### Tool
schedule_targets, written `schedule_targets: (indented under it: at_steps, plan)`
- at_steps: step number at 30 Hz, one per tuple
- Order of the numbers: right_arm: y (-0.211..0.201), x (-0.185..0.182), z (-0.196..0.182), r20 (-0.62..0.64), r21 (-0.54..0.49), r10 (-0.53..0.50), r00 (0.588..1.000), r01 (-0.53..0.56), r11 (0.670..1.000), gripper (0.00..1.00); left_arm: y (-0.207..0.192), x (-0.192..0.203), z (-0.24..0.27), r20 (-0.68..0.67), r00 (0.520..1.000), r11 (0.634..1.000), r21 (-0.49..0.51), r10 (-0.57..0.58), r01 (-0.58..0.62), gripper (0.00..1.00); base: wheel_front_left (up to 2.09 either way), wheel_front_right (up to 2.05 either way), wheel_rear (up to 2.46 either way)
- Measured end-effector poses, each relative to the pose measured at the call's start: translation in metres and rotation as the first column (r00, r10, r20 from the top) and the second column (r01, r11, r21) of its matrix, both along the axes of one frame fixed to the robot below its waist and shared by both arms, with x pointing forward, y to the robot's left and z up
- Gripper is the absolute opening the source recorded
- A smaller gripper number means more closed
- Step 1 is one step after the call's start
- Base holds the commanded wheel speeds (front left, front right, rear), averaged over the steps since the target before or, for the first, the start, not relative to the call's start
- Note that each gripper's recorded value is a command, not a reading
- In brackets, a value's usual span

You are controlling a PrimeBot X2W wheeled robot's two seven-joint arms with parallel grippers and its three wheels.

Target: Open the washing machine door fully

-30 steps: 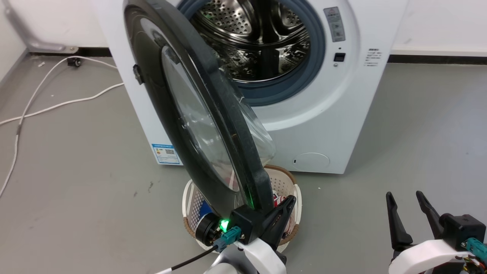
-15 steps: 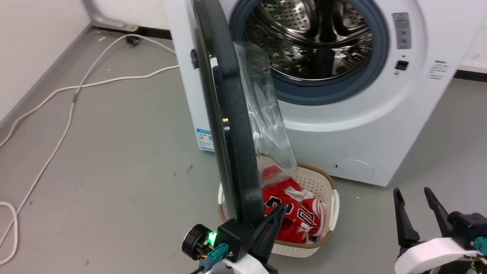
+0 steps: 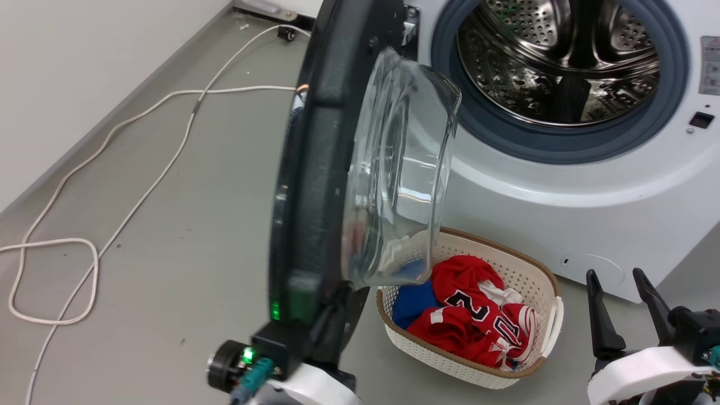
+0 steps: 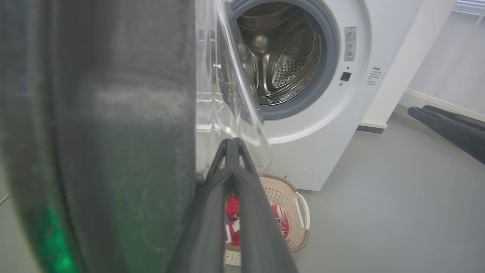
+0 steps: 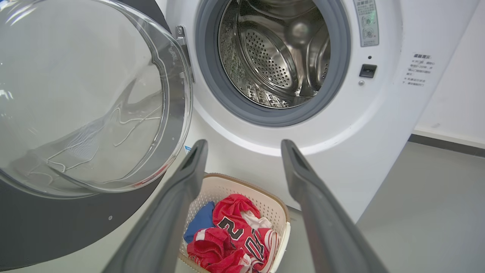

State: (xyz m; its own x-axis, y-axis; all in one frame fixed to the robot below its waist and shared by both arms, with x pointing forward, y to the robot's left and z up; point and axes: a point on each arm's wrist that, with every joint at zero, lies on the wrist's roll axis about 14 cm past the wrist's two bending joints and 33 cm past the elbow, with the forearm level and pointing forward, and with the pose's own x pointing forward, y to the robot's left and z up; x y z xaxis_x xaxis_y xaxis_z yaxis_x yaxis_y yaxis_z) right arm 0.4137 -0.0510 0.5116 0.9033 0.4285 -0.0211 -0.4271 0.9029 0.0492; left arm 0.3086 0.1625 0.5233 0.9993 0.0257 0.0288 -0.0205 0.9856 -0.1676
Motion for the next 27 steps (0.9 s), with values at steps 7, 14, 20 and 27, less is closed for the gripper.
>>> schedule_targets:
  at_steps: [7, 14, 20, 27]
  plan:
    - [0.013, 0.004, -0.005, -0.018, 0.003, 0.035, 0.999, -0.035, 0.999, 1.00, 0.072, -0.007, -0.002, 0.004, 0.981, 0.980, 0.053, 0.193, -0.193, 0.00, 0.00, 0.00, 0.00]
    - [0.005, 0.008, -0.014, -0.044, -0.002, 0.019, 0.999, -0.019, 1.000, 1.00, 0.133, 0.000, 0.005, 0.025, 0.955, 0.950, 0.097, 0.296, -0.297, 0.00, 0.00, 0.00, 0.00]
    - [-0.006, 0.013, -0.017, -0.051, 0.000, -0.011, 0.999, 0.011, 1.000, 1.00, 0.178, 0.010, 0.014, 0.043, 0.929, 0.925, 0.082, 0.368, -0.370, 0.00, 0.00, 0.00, 0.00]
    - [-0.017, 0.015, -0.026, -0.076, 0.000, -0.039, 0.996, 0.039, 0.999, 1.00, 0.228, 0.015, 0.027, 0.073, 0.890, 0.888, 0.077, 0.449, -0.454, 0.00, 0.00, 0.00, 0.00]
